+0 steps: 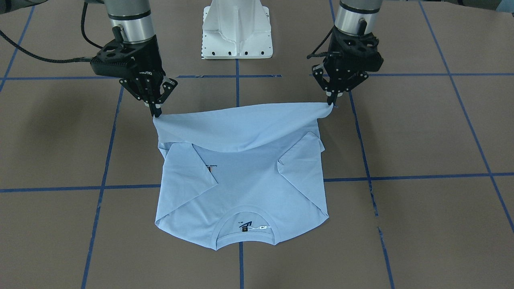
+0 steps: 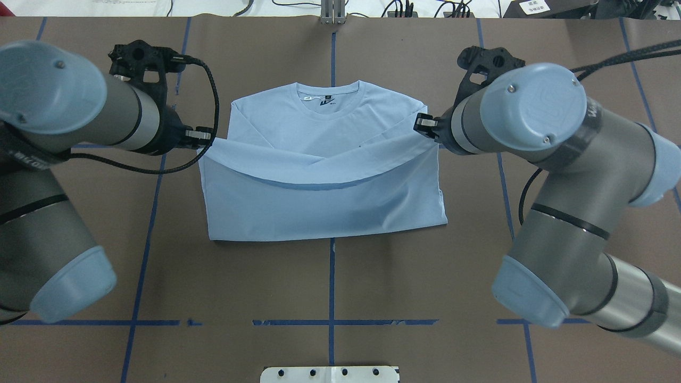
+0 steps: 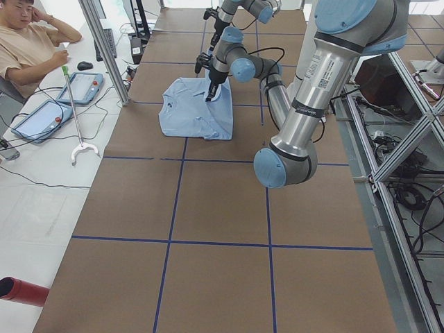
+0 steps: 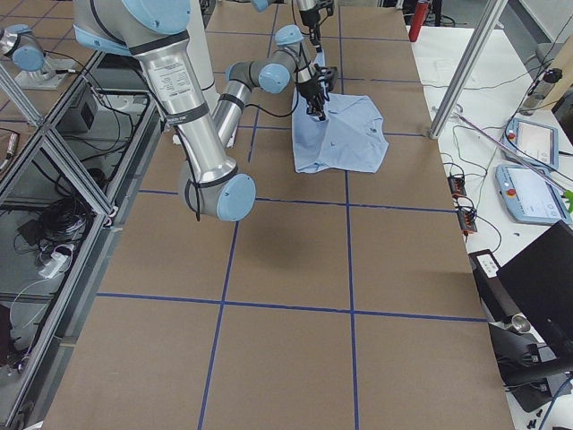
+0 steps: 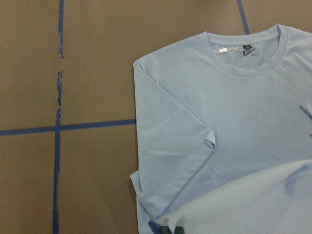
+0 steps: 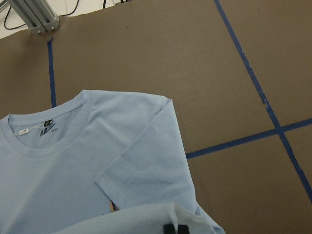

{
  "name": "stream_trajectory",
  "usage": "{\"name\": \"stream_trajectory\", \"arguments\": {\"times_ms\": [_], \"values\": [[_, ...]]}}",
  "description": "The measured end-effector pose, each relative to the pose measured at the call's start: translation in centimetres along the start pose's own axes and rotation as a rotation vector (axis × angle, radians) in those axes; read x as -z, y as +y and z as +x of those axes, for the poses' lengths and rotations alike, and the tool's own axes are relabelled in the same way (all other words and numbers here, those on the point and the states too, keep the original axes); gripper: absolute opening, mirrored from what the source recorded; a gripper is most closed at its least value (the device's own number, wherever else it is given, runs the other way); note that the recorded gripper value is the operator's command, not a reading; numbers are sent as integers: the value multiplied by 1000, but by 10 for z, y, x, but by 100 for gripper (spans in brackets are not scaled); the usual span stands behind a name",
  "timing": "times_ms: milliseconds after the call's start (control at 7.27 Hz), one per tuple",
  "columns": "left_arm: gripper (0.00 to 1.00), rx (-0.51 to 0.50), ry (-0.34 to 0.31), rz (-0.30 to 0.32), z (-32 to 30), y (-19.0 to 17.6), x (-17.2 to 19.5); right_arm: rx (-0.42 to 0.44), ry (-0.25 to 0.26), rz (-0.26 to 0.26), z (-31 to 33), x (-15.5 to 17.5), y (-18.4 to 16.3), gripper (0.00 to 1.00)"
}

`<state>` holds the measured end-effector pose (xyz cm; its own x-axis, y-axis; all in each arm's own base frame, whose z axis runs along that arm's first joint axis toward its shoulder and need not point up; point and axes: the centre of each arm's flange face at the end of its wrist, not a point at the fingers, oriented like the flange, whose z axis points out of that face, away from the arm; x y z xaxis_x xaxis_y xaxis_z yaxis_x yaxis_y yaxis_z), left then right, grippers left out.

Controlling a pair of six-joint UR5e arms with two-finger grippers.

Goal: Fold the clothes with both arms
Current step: 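Lift the hem with both grippers and fold it toward the collar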

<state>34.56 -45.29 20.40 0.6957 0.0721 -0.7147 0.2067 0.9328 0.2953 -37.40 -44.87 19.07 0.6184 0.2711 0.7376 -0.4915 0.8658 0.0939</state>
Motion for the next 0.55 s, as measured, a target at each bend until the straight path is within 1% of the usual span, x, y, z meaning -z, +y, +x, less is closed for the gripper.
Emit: {"name": "stream_trajectory", "arguments": {"times_ms": [275, 413, 550], "values": [[0, 20, -21, 32, 0, -47, -47, -17, 52, 29, -18, -30, -38, 0], [0, 21, -31, 42, 2, -67, -71, -24, 58, 41, -30, -53, -54, 0], [0, 23, -34, 53, 0, -83, -95, -29, 52, 53, -40, -83, -68, 0]]}}
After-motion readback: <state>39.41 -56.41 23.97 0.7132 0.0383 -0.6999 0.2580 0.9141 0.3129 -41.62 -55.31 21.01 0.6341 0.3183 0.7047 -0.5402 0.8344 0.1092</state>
